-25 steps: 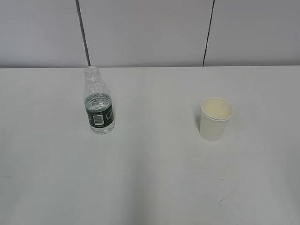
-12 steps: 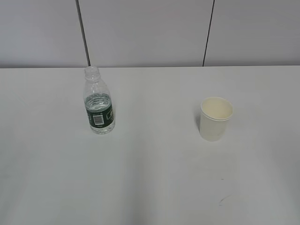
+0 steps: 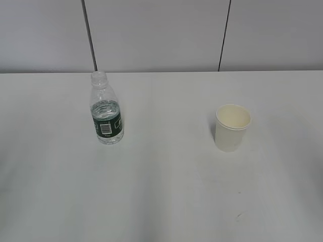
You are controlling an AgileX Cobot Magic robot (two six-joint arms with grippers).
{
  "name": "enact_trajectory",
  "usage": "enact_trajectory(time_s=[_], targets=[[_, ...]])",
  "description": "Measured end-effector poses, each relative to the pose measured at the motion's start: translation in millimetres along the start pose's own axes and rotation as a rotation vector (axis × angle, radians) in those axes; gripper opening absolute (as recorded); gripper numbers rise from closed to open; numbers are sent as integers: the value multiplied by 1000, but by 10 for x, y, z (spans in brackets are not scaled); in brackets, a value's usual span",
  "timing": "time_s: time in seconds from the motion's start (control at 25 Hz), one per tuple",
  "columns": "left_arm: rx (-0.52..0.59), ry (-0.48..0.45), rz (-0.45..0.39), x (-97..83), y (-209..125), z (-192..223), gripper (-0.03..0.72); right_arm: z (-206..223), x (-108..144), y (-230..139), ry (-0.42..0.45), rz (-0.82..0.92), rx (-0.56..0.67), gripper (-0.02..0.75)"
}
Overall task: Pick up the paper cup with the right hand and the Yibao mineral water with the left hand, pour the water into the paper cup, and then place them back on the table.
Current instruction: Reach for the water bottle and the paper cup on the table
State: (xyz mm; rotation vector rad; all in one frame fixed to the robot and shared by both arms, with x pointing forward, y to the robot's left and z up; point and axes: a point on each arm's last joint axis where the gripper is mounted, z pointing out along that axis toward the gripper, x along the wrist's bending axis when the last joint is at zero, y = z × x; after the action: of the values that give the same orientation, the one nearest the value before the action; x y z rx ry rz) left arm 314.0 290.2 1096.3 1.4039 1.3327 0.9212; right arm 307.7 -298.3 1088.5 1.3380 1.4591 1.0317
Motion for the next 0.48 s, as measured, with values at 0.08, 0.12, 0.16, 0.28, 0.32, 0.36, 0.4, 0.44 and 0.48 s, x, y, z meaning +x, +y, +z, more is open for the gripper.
enact_trajectory(time_s=[0.08, 0.12, 0.16, 0.28, 0.32, 0.36, 0.4, 0.44, 0.48], targets=[[-12, 2, -3, 2, 52, 142, 241, 68, 4, 60, 2, -2, -39, 512], [-15, 4, 1, 4, 69, 201, 241, 107, 5, 87, 3, -4, -55, 512], [-22, 5, 1, 6, 89, 269, 241, 148, 7, 103, 4, -6, -59, 512], [-49, 9, 13, 11, 142, 454, 241, 282, 15, 129, 9, -9, -48, 512], [-60, 10, 20, 14, 158, 515, 241, 332, 18, 126, 10, -10, -33, 512], [-71, 12, 25, 16, 172, 576, 241, 375, 20, 128, 12, -11, -26, 512], [-84, 14, 38, 19, 186, 627, 241, 426, 24, 123, 14, -11, -16, 512], [-84, 17, 44, 23, 187, 691, 241, 478, 28, 109, 16, -12, -5, 512], [-84, 18, 49, 26, 186, 757, 241, 528, 32, 101, 17, -15, -4, 512]])
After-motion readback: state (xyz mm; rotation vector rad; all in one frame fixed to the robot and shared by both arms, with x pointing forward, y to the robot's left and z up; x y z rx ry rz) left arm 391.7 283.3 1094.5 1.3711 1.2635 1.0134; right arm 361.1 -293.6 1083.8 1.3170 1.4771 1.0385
